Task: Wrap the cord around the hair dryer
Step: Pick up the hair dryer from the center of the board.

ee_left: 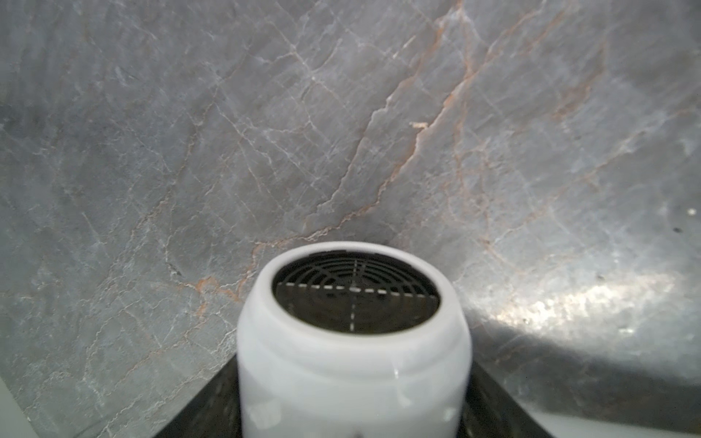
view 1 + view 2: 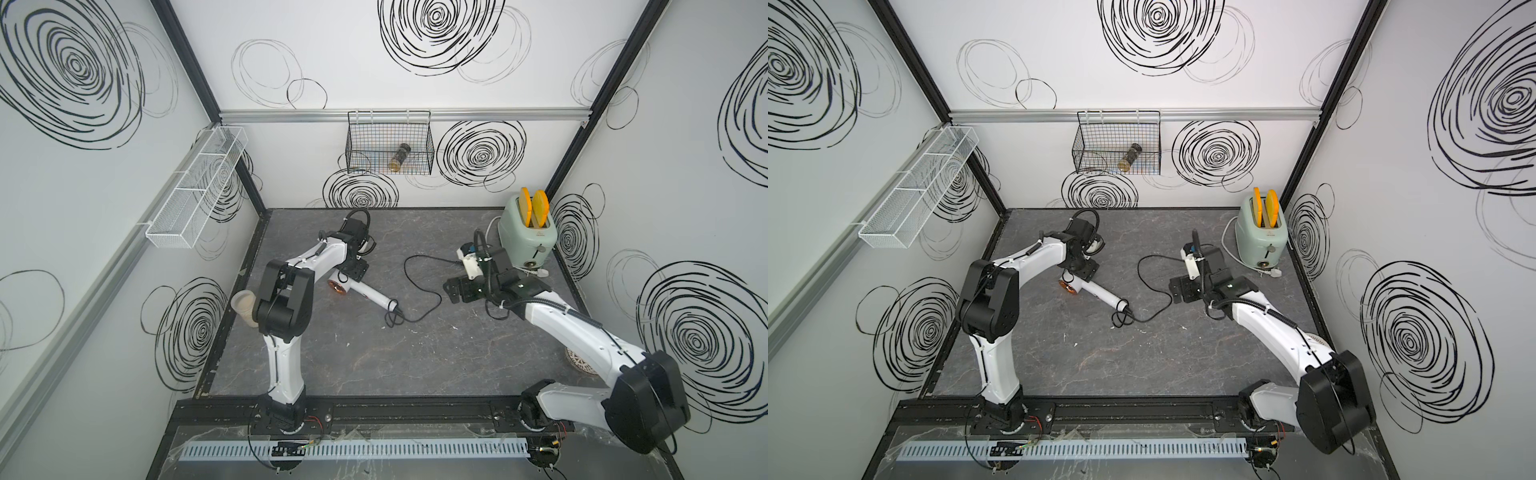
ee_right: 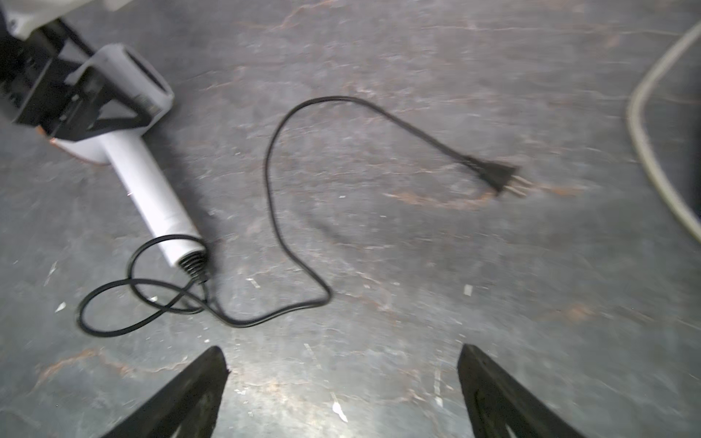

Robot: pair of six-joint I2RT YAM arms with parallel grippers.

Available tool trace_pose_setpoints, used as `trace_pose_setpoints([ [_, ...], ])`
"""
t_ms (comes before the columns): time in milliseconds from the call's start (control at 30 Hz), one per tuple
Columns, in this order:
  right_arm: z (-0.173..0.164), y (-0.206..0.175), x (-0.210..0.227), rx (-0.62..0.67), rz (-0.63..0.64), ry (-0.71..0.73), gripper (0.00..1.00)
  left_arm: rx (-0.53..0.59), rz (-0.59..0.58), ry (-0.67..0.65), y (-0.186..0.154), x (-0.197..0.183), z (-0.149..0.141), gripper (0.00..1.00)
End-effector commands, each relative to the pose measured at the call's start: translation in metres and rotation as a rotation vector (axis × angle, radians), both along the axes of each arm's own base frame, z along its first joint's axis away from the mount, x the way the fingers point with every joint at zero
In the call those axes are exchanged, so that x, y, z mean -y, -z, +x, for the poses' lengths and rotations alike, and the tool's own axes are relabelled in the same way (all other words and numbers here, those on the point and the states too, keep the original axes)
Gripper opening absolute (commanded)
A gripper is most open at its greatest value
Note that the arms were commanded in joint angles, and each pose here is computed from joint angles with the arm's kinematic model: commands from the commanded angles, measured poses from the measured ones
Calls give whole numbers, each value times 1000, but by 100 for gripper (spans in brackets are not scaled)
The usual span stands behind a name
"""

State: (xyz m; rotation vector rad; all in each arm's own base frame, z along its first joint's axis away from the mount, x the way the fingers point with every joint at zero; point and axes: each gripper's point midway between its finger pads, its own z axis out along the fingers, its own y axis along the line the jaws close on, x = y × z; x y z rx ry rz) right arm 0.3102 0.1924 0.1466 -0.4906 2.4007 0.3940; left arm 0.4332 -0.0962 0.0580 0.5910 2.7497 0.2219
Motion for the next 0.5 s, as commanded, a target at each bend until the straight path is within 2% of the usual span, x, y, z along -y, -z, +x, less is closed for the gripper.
trace_pose_setpoints([
  [0, 15, -7, -45, 20, 54, -94, 84, 112, -4, -36, -48, -10, 5, 30],
  [67, 24, -4, -64, -38, 86, -104, 78, 145, -5, -45, -61, -12, 4, 24],
  [167, 37, 13, -90, -101, 90, -128, 75, 202, -17, -50, -80, -13, 0, 16],
  [467, 83, 67, -113, -162, 53, -113, 64, 271, -47, -49, -112, -15, -9, 11],
])
